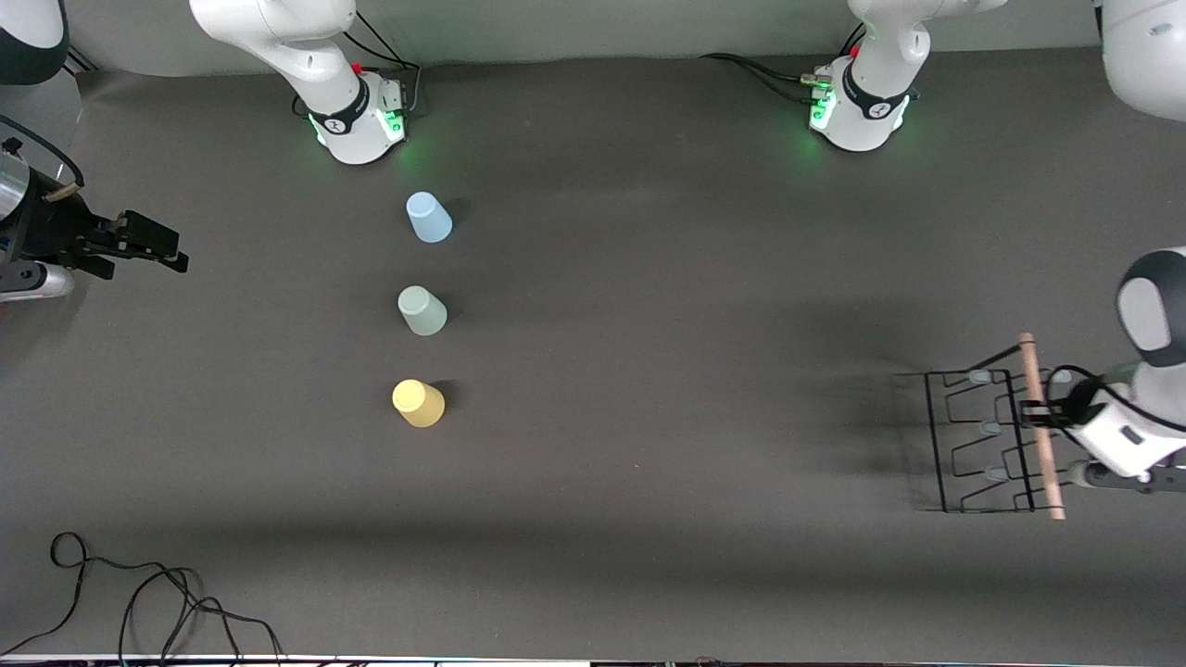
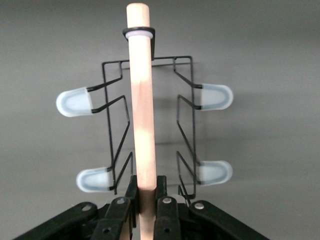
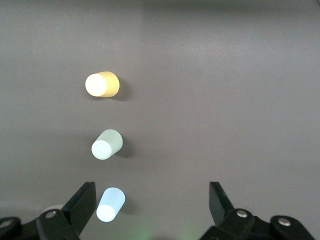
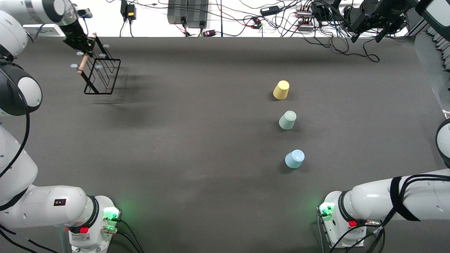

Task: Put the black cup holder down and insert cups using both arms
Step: 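Carry the black holder with the left gripper toward the table middle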

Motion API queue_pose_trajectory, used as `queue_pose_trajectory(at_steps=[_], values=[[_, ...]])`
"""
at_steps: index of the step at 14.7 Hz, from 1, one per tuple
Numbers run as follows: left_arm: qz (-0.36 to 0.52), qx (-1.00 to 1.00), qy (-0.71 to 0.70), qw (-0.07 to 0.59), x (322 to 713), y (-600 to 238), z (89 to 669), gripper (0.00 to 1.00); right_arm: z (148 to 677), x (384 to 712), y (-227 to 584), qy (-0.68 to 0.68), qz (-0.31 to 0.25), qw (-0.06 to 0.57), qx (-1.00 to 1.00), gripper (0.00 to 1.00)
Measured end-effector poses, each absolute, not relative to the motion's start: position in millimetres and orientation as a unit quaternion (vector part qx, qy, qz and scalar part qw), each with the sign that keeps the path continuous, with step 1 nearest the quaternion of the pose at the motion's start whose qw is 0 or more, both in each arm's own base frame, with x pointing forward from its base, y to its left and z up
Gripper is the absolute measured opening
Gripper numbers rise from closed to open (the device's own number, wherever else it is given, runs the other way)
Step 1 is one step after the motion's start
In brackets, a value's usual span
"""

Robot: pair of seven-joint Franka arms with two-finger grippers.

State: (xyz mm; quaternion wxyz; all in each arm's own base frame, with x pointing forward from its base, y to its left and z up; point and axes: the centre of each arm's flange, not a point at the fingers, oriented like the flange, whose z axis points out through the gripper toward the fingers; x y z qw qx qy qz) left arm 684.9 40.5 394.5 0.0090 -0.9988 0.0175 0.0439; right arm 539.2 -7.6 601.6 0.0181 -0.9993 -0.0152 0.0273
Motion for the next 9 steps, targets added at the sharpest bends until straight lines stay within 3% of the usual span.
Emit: queue_pose_trajectory(at_steps=[9], values=[[0.046,-0.999,-0.006,-0.016,636.0,-169.3,465.2,0.16,601.6,539.2,-8.4,-0.014,0.027,0.018,-0.999,1.0]])
